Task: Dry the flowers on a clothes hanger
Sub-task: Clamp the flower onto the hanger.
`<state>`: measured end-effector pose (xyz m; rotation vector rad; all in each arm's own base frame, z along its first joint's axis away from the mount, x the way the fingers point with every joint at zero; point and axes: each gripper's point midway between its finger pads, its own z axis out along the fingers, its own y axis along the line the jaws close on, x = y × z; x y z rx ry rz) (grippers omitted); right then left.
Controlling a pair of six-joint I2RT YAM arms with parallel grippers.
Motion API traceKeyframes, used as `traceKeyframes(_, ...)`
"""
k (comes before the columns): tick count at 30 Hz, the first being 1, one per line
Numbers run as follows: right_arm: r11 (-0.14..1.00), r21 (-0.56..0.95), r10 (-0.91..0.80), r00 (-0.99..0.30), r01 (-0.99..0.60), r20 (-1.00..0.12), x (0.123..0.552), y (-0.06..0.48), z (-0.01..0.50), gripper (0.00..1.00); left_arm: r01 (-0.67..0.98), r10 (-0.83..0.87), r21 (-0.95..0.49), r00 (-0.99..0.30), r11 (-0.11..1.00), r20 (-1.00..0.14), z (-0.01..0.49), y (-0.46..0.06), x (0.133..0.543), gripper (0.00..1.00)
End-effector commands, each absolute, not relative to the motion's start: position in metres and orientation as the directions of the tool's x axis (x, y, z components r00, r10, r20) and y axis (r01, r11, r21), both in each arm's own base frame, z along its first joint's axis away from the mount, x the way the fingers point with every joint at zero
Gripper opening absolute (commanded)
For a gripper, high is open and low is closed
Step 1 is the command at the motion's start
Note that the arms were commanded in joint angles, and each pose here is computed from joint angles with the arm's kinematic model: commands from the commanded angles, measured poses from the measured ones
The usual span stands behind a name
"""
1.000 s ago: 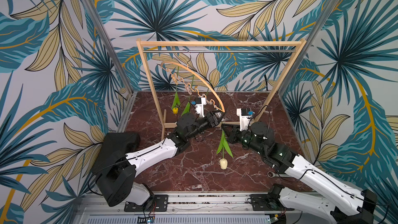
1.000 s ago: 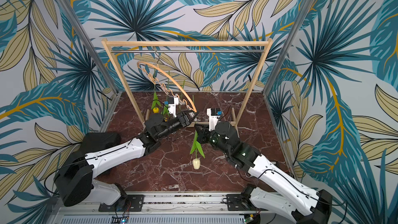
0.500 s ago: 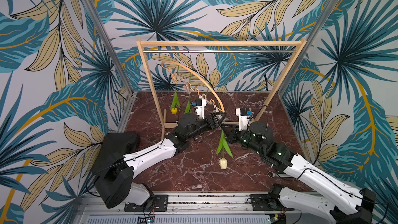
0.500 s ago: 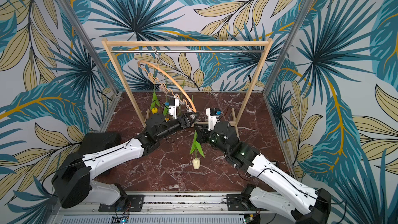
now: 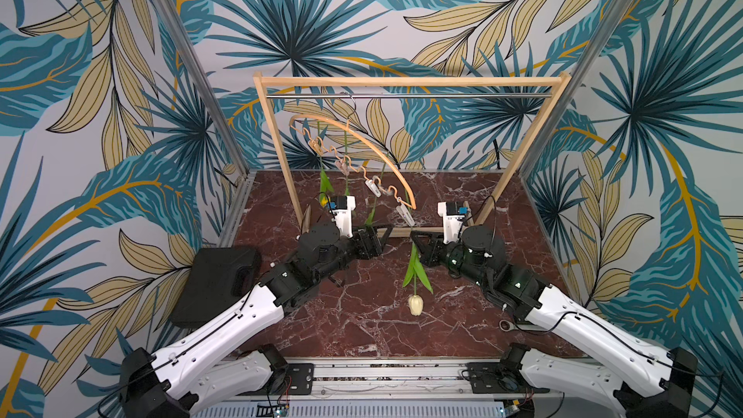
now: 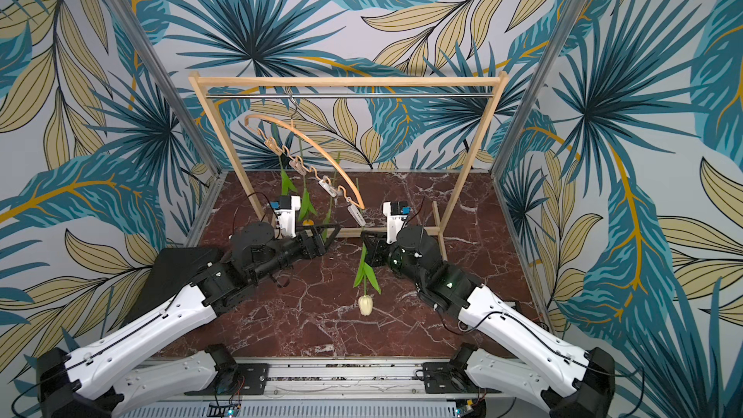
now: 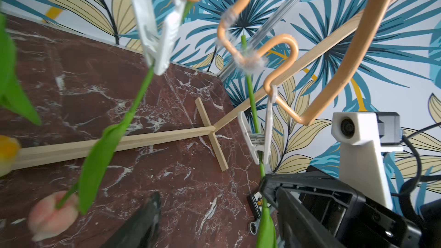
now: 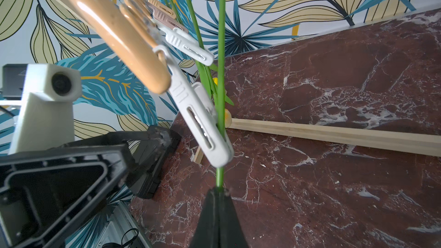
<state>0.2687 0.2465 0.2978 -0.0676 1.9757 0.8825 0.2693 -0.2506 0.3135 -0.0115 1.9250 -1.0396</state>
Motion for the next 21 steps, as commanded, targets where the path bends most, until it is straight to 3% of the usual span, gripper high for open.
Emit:
traceKeyframes(1,0.742,0.564,0.304,-0.567,-0.363,-0.766,0.271,0.246,0.298,0.0,0.269,-0.346,-0.563,-0.565,0.781,-0.749,0.281,-0.219,0.27,0.78)
traceKeyframes(21,0.742,0.583,0.276,-0.642,-0.331,-0.716,0.281,0.262,0.26,0.0,0.061,-0.331,-0.404,-0.471,0.913,-0.818,0.289,-0.15,0.265,0.78)
